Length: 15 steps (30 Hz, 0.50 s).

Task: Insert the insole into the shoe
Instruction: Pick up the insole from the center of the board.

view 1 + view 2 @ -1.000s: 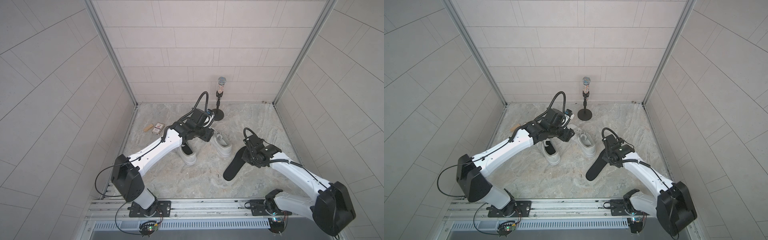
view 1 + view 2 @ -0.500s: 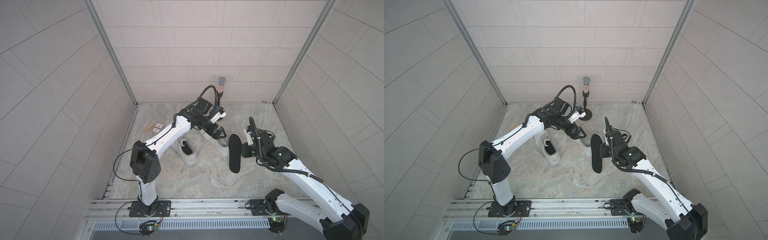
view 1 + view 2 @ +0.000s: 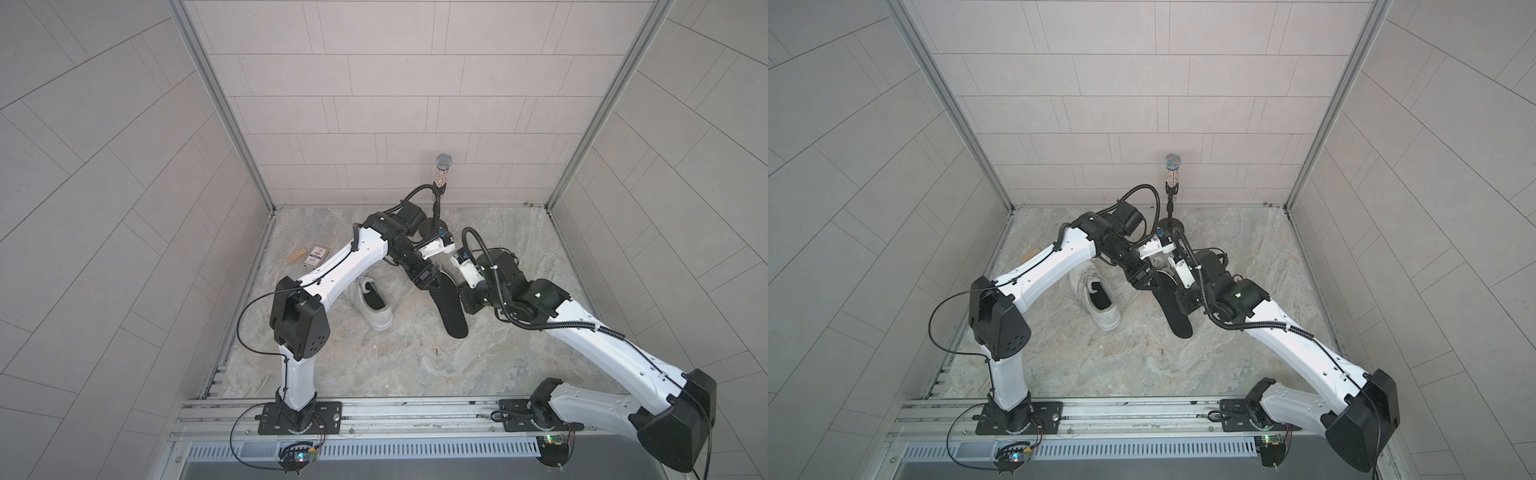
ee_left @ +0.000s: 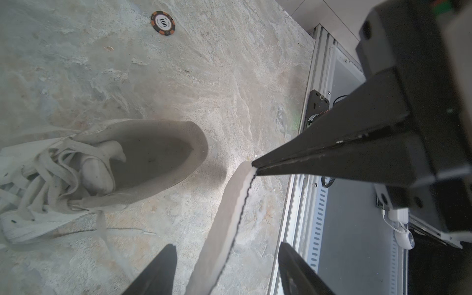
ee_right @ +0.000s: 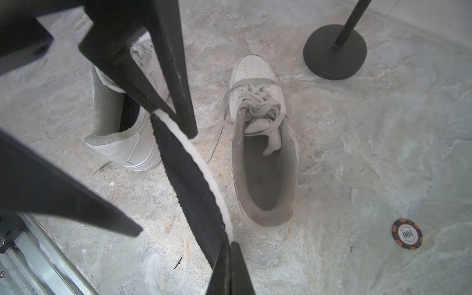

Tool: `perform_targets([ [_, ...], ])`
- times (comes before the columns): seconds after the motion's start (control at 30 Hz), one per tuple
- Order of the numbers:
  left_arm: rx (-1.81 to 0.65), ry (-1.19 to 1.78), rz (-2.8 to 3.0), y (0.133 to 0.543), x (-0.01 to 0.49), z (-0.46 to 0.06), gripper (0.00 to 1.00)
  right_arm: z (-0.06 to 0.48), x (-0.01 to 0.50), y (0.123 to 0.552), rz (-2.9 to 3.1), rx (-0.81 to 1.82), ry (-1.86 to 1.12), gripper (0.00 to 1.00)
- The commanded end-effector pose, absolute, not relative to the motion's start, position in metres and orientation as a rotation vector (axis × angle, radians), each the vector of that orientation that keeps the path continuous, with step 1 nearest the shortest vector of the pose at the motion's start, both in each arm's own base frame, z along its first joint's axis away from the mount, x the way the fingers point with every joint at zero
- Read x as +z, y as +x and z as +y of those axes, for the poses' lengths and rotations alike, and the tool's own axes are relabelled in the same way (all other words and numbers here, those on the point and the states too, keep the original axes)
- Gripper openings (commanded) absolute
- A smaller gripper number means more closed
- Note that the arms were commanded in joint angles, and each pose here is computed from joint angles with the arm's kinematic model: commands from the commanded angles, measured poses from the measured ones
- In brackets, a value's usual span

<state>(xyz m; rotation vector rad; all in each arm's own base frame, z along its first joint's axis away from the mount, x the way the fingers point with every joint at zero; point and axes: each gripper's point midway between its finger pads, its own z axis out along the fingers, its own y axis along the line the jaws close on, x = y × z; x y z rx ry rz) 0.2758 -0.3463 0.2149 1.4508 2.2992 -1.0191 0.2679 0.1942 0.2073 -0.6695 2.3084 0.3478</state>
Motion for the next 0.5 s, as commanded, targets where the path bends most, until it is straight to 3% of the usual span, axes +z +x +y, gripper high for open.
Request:
perform_targets([
  [0.0, -1.057, 1.508, 2.286, 0.270, 0.211, -0.347, 0.61, 0.199, 0.215, 0.268, 2.269, 0.315, -0.767, 0.00],
  [0.2, -1.107, 1.510, 2.284, 0.267, 0.209, -0.350, 0.43, 0.205, 0.217, 0.273, 2.255, 0.312, -0.788, 0.00],
  [0.3, -1.166, 1.490, 2.277, 0.265, 0.213, -0.355, 0.20, 0.207, 0.220, 0.276, 2.241, 0.320, -0.784, 0.00],
  [0.4, -1.215, 1.454, 2.284, 0.263, 0.217, -0.358, 0.08, 0.206, 0.224, 0.276, 2.221, 0.319, -0.771, 0.00],
  [0.47, -1.231, 1.438, 2.284, 0.262, 0.220, -0.359, 0.01, 0.199, 0.226, 0.276, 2.214, 0.298, -0.744, 0.11],
])
